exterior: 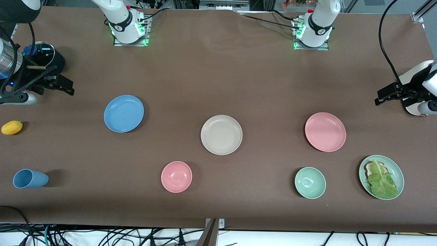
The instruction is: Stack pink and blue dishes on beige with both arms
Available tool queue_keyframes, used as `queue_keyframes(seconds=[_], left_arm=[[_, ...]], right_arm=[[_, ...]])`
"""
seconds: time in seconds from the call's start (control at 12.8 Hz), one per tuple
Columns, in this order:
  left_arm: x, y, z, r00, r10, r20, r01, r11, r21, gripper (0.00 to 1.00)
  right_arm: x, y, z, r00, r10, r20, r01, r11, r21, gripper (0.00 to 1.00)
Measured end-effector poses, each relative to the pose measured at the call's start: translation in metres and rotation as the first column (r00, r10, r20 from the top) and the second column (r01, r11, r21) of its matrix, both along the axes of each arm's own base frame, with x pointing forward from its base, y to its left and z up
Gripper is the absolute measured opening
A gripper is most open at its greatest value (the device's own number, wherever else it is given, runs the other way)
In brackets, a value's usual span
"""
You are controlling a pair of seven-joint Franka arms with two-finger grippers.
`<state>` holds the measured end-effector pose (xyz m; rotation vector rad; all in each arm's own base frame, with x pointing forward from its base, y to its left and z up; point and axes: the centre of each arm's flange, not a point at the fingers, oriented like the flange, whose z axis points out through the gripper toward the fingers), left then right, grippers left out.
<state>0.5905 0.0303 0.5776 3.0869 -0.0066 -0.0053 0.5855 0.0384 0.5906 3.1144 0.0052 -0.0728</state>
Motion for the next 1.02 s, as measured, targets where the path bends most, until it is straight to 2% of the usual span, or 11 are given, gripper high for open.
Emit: queue_keyframes(seconds=[1.02], left_arm=[[0.0, -0.0004, 0.0, 1.0, -0.001, 0.0, 0.001, 1.0, 0.0, 1.0]], right_arm=[[0.0019, 0.0002, -0.0019, 1.0, 0.0, 0.007, 0.0, 1.0, 0.001, 1.0]])
